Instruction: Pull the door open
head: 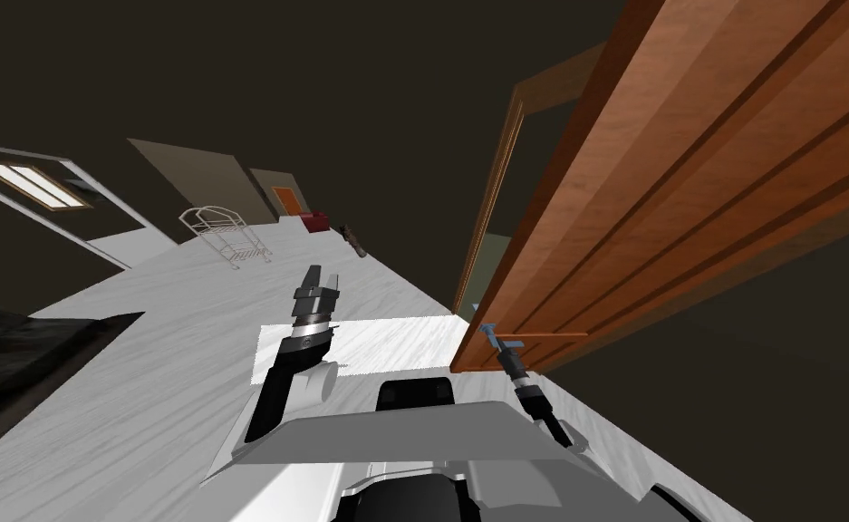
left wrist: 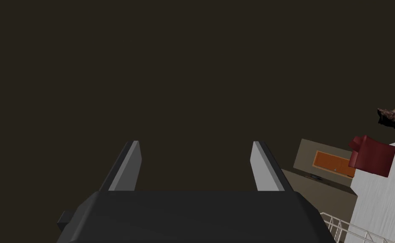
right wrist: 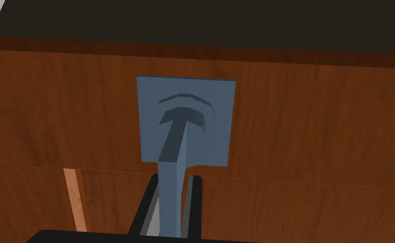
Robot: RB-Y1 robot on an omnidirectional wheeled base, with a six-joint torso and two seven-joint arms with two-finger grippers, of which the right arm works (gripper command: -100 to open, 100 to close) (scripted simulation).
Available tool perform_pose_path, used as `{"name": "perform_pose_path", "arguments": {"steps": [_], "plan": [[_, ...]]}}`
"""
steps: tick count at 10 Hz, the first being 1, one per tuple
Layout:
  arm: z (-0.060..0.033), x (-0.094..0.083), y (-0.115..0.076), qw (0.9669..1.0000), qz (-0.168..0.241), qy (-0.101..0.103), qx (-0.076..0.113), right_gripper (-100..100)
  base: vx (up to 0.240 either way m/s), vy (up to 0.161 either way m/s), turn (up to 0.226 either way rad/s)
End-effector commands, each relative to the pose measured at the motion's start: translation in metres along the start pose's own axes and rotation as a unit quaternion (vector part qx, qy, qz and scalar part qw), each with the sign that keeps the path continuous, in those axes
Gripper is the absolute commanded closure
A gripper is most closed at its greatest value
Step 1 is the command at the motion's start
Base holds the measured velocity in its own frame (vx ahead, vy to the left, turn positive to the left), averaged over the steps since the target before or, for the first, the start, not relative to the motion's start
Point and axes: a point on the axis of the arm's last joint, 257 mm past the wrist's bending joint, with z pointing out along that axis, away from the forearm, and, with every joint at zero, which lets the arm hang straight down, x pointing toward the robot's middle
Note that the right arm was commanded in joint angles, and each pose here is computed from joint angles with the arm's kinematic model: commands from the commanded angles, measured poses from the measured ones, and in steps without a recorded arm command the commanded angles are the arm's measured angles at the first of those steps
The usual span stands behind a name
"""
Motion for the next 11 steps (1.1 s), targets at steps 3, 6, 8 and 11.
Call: {"name": "perform_pose_path", "arguments": {"steps": [3, 6, 8, 11], "plan": [[-0.0091, 0.000, 0.000, 1.0000, 0.000, 0.006, 0.002, 100, -0.177, -0.050, 0.113], [-0.0189, -0.001, -0.001, 0.9999, 0.001, 0.010, 0.002, 100, -0.154, -0.053, 0.146], [-0.0250, -0.002, 0.000, 0.9999, 0.000, 0.013, 0.002, 100, -0.188, -0.085, 0.166], [-0.0344, -0.004, 0.001, 0.9998, 0.000, 0.018, 0.001, 100, -0.224, -0.066, 0.176]]}}
